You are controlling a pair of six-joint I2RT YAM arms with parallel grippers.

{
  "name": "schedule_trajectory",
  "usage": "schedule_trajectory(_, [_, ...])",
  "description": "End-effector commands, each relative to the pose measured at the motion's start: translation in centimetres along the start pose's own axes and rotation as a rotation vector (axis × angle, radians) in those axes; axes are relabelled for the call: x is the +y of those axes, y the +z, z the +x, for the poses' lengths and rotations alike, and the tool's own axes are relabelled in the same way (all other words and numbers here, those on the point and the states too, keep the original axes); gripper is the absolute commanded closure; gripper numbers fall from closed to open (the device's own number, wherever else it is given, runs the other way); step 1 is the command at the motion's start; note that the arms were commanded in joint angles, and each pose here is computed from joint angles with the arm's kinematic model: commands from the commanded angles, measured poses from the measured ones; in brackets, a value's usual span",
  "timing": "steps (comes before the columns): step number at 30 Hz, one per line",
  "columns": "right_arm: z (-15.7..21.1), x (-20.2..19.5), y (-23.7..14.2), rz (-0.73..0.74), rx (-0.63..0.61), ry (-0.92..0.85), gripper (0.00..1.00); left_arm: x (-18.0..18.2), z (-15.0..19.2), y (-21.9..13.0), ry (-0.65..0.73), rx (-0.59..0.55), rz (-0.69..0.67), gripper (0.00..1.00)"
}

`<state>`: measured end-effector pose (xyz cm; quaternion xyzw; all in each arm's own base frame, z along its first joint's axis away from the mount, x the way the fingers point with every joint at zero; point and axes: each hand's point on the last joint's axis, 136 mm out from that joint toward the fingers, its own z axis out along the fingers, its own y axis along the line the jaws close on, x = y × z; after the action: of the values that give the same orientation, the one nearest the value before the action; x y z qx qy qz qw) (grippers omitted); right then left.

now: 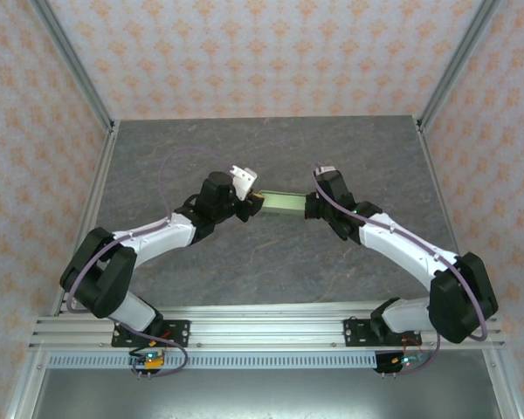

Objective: Fold the paper box

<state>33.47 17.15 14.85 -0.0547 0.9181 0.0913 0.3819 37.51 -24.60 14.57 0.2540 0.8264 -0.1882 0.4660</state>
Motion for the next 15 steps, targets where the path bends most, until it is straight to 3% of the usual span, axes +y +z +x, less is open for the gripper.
schedule_trajectory(1, [-0.7, -0.1, 0.0, 0.03, -0.004, 0.013, 0.97, -0.1, -0.9, 0.2, 0.002, 0.008, 0.012, 0.59])
schedule_trajectory(3, [-0.6, -0.1, 0.2, 0.034, 0.002, 0.011, 0.97, -0.1, -1.2, 0.5, 0.002, 0.006, 0.013, 0.6])
schedule_trajectory(7, [-0.3, -0.3, 0.6, 0.05, 0.016, 0.012, 0.97, -0.3, -1.1, 1.4, -0.019, 0.053, 0.032, 0.82])
schedule_trajectory(15, [-0.3, -0.4, 0.8, 0.069, 0.032, 0.011, 0.97, -1.2, -3.3, 1.1, -0.117, 0.054, 0.084, 0.88])
